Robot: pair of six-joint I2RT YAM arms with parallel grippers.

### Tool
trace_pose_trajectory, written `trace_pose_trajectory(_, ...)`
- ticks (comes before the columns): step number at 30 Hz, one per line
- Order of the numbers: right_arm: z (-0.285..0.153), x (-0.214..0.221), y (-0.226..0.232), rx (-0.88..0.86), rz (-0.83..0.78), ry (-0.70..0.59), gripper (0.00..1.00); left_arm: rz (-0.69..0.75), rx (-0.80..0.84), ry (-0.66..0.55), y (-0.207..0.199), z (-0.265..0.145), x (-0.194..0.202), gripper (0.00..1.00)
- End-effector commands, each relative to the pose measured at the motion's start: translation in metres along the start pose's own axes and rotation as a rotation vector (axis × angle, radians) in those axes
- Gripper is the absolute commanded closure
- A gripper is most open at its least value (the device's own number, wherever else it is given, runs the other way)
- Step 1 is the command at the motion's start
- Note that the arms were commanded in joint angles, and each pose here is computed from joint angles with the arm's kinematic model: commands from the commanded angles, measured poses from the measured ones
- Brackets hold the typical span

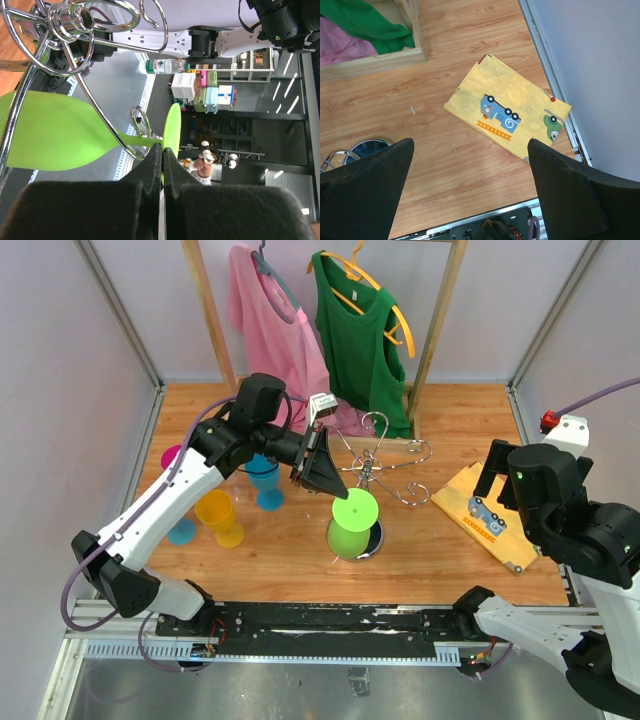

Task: Take the wine glass off the wine glass rack
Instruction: Pick up the wine glass from the wine rack.

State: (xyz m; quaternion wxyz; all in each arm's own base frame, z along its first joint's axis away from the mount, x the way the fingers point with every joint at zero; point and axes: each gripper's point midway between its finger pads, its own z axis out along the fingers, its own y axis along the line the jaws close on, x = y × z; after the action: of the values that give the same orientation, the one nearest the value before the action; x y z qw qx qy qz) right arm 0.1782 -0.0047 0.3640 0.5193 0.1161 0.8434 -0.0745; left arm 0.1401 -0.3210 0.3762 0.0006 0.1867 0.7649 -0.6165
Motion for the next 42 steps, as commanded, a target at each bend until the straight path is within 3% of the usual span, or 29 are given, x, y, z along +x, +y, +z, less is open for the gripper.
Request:
trace_pose_trajectory(1, 0.002, 0.003, -0.007, 0.040, 0.019, 0.010, 0.02, 0.055, 0.023, -0.021, -0.017, -0.014, 0.004, 1.00)
trace_pose_trajectory(22, 0.002, 0.000, -0.004, 0.034, 0.023, 0.004, 0.01, 0.082, 0.002, -0.069, -0.016, -0.012, -0.025, 1.00)
trace_pose_trajectory(42, 0.002, -0.002, -0.005, 0.033, 0.024, -0.006, 0.01, 0.108, 0.047, 0.033, -0.026, 0.021, -0.018, 1.00)
